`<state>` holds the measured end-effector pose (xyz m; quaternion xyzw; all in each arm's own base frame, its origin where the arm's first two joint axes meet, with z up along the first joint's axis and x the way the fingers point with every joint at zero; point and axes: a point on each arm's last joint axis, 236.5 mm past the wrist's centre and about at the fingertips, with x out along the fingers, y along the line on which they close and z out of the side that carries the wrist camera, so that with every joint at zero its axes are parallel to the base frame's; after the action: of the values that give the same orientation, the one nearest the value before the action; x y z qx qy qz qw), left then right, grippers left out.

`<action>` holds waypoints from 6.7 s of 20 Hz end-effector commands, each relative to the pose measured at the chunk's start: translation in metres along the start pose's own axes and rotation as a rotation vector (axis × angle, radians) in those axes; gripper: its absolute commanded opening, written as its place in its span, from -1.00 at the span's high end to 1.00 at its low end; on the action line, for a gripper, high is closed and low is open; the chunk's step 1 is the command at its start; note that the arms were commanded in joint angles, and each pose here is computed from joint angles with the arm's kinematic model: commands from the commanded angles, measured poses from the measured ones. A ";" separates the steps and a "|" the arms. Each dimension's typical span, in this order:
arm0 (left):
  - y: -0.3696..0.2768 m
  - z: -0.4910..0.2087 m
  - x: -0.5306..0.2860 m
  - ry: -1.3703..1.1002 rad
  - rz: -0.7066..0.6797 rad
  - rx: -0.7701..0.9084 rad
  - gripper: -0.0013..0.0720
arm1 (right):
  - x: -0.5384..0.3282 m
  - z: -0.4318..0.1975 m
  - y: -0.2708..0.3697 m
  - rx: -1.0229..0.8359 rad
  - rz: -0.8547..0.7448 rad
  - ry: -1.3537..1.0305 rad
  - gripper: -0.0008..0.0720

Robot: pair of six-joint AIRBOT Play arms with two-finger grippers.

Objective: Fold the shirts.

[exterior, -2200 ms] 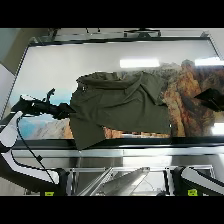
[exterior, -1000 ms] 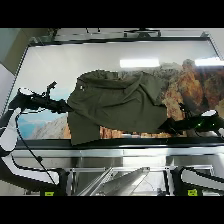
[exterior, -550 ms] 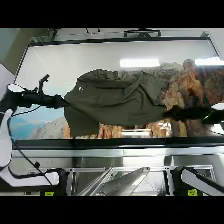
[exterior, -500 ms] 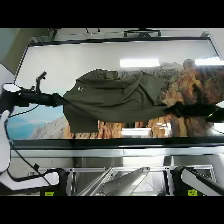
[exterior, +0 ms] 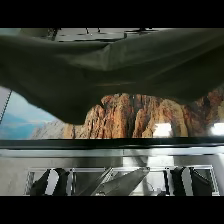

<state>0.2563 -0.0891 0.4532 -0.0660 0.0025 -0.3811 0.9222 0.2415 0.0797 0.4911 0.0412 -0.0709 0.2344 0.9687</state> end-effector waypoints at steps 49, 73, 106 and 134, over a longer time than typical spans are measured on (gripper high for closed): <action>0.281 -0.492 0.165 0.919 0.122 -0.752 0.04 | 0.127 -0.601 -0.222 0.957 -0.097 0.880 0.20; 0.032 -0.512 -0.076 1.235 0.365 -1.151 0.28 | -0.058 -0.606 -0.121 0.851 -0.131 1.468 -0.32; 0.053 -0.481 0.005 0.796 0.300 -1.141 0.88 | -0.066 -0.581 -0.121 1.015 -0.104 1.416 0.93; 0.297 -0.452 0.216 0.674 0.154 -0.865 -0.94 | 0.162 -0.534 -0.248 1.137 -0.173 0.395 0.31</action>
<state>0.5764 -0.0914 -0.0238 -0.3157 0.4721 -0.2754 0.7756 0.5537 0.0026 -0.0201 0.5359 0.2506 0.1688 0.7883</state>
